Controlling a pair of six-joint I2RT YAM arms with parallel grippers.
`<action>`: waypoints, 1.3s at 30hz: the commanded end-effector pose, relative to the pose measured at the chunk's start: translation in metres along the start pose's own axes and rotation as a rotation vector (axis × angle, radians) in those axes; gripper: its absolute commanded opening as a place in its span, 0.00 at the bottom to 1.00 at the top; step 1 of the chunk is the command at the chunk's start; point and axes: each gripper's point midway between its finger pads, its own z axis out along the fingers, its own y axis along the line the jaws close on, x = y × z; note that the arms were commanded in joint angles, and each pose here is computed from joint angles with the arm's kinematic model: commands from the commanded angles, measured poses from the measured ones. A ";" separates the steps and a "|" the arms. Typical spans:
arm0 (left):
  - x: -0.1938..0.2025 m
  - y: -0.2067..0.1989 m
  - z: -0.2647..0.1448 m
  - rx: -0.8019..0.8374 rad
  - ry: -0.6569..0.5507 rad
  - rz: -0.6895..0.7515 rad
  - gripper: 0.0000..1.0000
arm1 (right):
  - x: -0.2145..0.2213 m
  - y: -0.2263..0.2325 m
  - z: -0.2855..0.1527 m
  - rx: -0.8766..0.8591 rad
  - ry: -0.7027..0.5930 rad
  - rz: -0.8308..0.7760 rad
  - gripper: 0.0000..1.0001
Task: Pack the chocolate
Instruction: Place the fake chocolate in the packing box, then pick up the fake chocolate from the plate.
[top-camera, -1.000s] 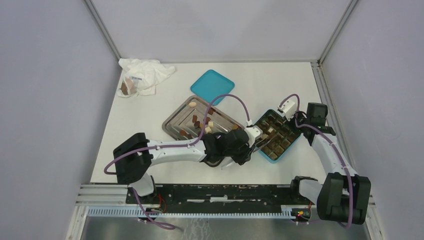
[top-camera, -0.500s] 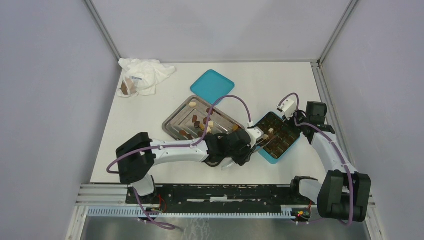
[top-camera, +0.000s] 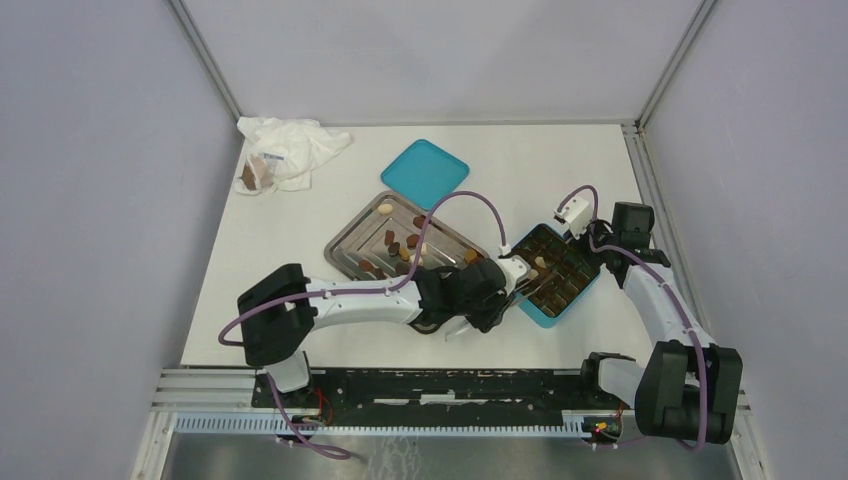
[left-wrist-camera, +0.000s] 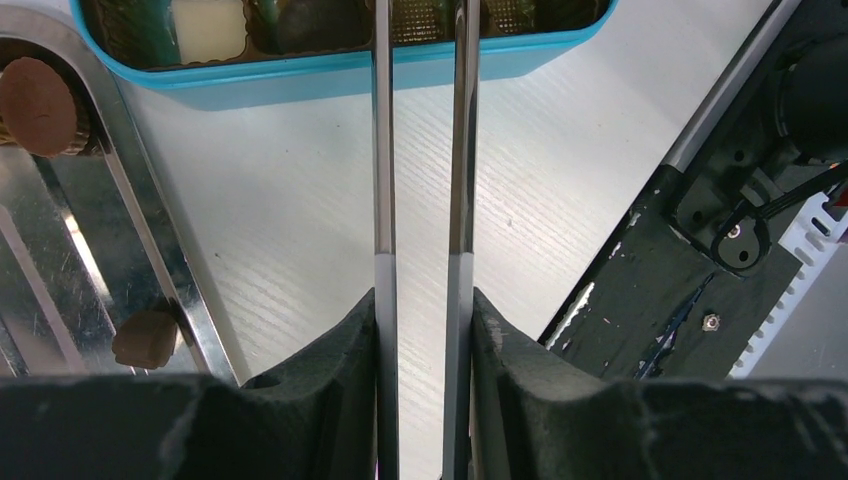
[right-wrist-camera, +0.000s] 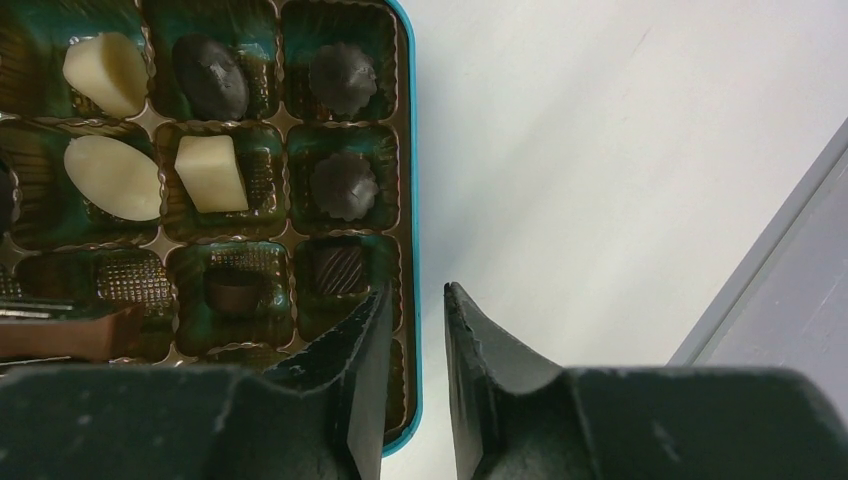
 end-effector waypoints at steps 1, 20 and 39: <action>-0.028 -0.005 -0.002 -0.006 -0.066 0.032 0.39 | -0.018 -0.016 -0.005 0.045 -0.037 -0.021 0.32; -0.045 0.001 -0.036 -0.039 -0.168 -0.049 0.40 | -0.026 -0.015 -0.012 0.054 -0.074 -0.036 0.40; 0.005 0.152 -0.130 -0.377 -0.097 -0.301 0.40 | -0.040 -0.001 -0.017 -0.003 -0.149 -0.031 0.54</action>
